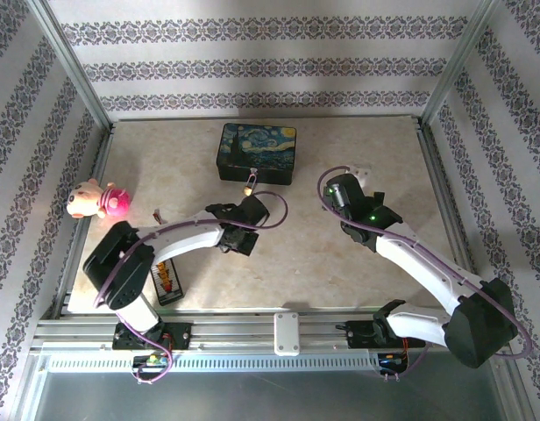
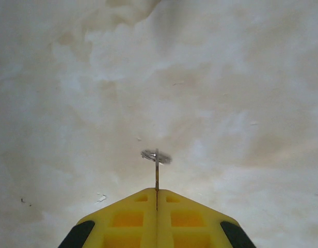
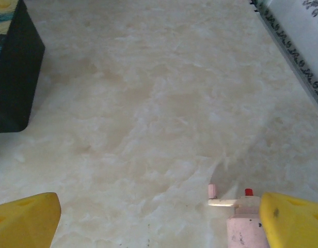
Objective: Unlock the padlock with the key
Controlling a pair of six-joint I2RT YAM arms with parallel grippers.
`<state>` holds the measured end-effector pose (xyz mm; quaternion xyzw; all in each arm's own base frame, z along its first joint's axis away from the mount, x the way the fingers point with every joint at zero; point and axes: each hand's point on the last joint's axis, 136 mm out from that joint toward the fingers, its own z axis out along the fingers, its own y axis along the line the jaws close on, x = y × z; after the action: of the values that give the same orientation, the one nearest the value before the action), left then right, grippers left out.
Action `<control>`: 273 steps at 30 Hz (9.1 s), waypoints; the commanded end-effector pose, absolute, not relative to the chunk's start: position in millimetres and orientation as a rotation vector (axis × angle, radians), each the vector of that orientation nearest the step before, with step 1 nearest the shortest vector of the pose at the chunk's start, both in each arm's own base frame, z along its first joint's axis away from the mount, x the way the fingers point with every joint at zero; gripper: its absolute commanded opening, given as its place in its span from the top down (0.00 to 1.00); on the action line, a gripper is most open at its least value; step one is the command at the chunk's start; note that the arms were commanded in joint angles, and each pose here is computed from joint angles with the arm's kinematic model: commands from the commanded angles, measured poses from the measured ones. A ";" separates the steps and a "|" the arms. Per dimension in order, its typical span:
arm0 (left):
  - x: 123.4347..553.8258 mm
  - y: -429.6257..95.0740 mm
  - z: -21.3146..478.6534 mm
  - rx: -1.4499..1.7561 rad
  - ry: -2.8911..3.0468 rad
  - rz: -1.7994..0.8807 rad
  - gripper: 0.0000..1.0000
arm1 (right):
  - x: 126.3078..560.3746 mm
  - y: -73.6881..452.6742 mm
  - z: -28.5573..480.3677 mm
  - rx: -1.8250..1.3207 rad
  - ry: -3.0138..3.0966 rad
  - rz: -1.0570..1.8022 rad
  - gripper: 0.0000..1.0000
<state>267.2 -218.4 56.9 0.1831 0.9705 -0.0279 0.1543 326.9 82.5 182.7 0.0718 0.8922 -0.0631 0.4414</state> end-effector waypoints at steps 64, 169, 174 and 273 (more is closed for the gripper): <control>245.5 -288.9 180.5 0.720 2.246 -1.490 1.00 | 237.0 285.8 176.3 -0.752 2.129 1.579 0.74; 298.4 -296.3 241.4 1.197 1.118 -0.090 0.63 | 304.4 252.1 245.8 0.113 2.129 1.480 1.00; 312.7 -308.2 248.5 1.181 1.061 -0.018 0.65 | 301.7 253.3 248.2 0.118 2.133 1.490 1.00; 226.4 -262.0 306.6 0.927 1.678 -1.657 1.00 | 221.8 313.7 322.0 -0.942 1.779 1.557 0.68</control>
<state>228.5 -264.1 302.4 0.3357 0.6489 -0.6158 0.2951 227.8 309.2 310.3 -0.3295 0.6879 0.5780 0.2900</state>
